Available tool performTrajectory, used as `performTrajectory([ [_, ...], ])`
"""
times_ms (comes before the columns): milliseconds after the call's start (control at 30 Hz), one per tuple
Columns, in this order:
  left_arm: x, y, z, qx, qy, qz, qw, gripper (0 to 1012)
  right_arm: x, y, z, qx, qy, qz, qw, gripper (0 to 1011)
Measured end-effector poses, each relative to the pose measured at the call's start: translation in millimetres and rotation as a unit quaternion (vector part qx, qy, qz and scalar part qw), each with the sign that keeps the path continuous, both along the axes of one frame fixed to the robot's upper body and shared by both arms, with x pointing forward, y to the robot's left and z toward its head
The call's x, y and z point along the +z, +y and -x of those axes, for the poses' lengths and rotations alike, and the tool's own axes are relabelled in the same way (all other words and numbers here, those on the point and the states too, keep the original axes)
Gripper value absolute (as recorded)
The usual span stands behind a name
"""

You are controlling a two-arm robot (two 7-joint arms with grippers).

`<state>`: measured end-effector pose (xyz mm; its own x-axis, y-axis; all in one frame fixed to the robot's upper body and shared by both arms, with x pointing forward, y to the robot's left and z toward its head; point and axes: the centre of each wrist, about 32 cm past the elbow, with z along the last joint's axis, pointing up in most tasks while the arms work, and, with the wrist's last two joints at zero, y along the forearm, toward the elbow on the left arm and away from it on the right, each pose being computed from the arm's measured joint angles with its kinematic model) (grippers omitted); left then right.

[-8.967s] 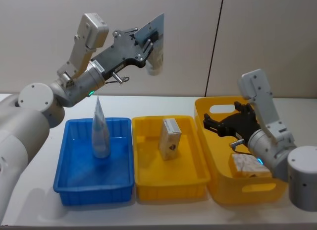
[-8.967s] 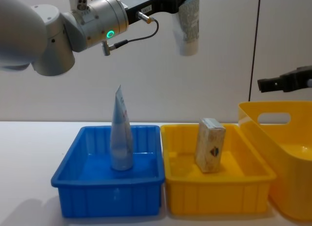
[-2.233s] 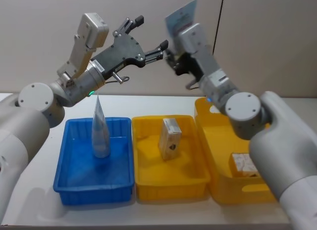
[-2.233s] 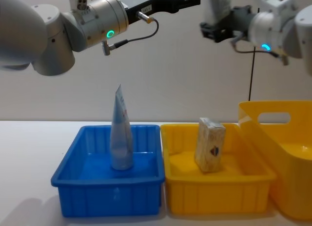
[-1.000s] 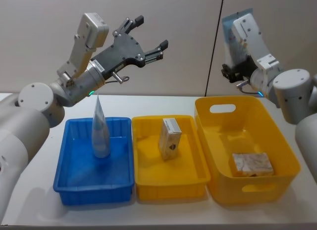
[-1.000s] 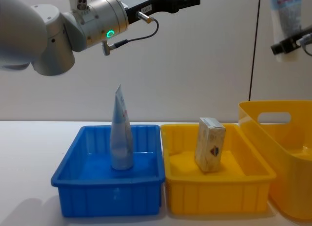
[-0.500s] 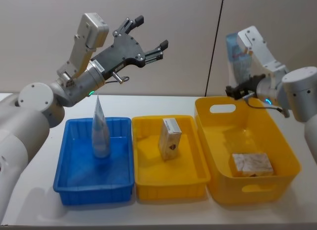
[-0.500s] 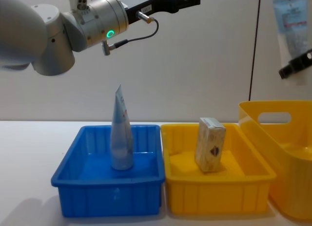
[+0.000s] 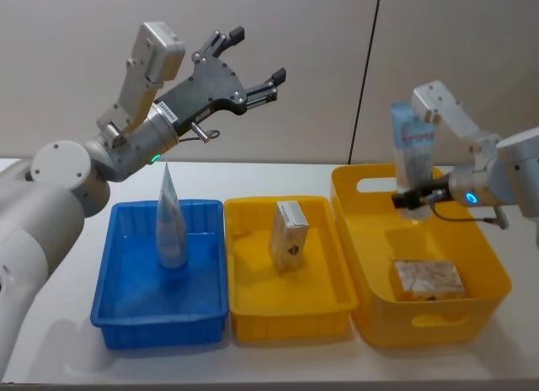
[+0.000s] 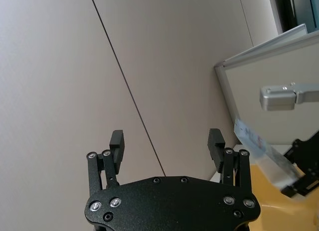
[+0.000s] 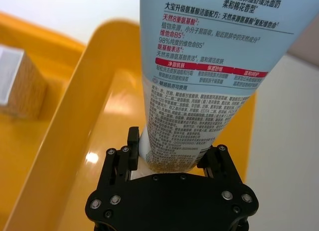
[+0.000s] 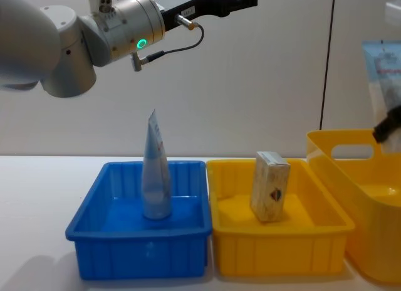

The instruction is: Bimanual collaborative sorting of washing and personal care products

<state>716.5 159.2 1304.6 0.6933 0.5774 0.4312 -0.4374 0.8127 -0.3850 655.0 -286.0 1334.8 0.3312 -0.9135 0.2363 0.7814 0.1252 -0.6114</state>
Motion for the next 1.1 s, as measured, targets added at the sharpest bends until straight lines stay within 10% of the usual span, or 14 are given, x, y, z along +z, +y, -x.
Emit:
performTrajectory([
  [733, 0.0, 0.0, 0.0, 0.000, 0.000, 0.000, 1.0000, 1001, -14.3, -15.5, 12.2, -0.002, 0.112, -0.036, 0.9931, 583],
  [1100, 0.0, 0.0, 0.0, 0.000, 0.000, 0.000, 1.0000, 1001, -16.0, -17.6, 13.9, -0.003, 0.125, -0.042, 0.9913, 904],
])
